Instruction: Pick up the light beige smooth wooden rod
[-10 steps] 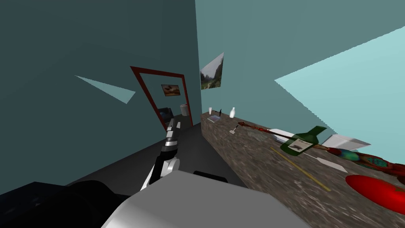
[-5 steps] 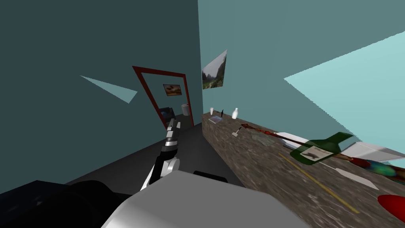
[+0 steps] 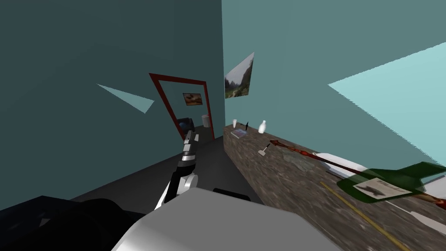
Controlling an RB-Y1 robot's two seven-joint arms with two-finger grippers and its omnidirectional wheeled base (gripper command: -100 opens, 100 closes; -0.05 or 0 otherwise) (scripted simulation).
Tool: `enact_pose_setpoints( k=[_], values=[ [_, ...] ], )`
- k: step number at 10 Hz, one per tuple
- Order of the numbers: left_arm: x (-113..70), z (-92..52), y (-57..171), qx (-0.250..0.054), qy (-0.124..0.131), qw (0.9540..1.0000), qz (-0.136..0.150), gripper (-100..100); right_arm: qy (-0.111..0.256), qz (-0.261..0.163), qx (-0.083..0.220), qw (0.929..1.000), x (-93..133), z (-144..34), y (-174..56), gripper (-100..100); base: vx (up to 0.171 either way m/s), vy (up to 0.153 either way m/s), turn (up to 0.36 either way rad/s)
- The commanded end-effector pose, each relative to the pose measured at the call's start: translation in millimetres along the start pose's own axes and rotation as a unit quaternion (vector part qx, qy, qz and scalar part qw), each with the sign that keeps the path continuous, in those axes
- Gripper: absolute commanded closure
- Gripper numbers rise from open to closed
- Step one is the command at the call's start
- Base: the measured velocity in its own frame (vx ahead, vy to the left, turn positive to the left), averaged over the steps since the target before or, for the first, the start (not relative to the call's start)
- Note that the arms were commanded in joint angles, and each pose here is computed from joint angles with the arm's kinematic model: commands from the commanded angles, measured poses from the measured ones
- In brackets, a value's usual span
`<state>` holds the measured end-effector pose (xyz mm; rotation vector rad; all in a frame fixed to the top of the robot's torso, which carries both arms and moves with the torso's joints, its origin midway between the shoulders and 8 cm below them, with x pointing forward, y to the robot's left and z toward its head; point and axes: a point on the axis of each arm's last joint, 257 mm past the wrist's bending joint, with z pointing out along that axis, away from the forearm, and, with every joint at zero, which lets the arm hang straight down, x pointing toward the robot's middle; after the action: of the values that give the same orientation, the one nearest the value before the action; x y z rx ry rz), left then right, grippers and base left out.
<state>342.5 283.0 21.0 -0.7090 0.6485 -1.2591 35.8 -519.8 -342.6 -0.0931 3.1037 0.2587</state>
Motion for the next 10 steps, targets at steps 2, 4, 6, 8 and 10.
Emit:
enact_pose_setpoints(
  k=[2,4,6,8,10],
  values=[
    [0.0,0.0,0.0,0.000,0.000,1.0000,0.000,0,0.025,-0.013,0.050,0.9984,2.7,-21.6,-38.9,-100,0.122,-0.055,0.132],
    [0.0,0.0,0.0,0.000,0.000,1.0000,0.000,0,0.033,-0.020,0.068,0.9970,2.5,-29.7,-52.7,-100,0.115,-0.097,0.064],
    [0.0,0.0,0.0,0.000,0.000,1.0000,0.000,0,0.038,-0.027,0.091,0.9948,1.3,-38.5,-70.1,-100,0.150,-0.161,0.187],
    [-0.1,0.0,0.0,0.000,0.000,1.0000,0.000,0,0.034,-0.023,0.096,0.9945,2.2,-36.5,-73.5,-100,0.198,-0.160,0.104],
    [-0.1,0.0,0.0,0.000,0.000,1.0000,0.000,0,0.030,-0.016,0.088,0.9955,3.8,-30.7,-66.6,-100,0.107,-0.122,0.079]
  ],
)
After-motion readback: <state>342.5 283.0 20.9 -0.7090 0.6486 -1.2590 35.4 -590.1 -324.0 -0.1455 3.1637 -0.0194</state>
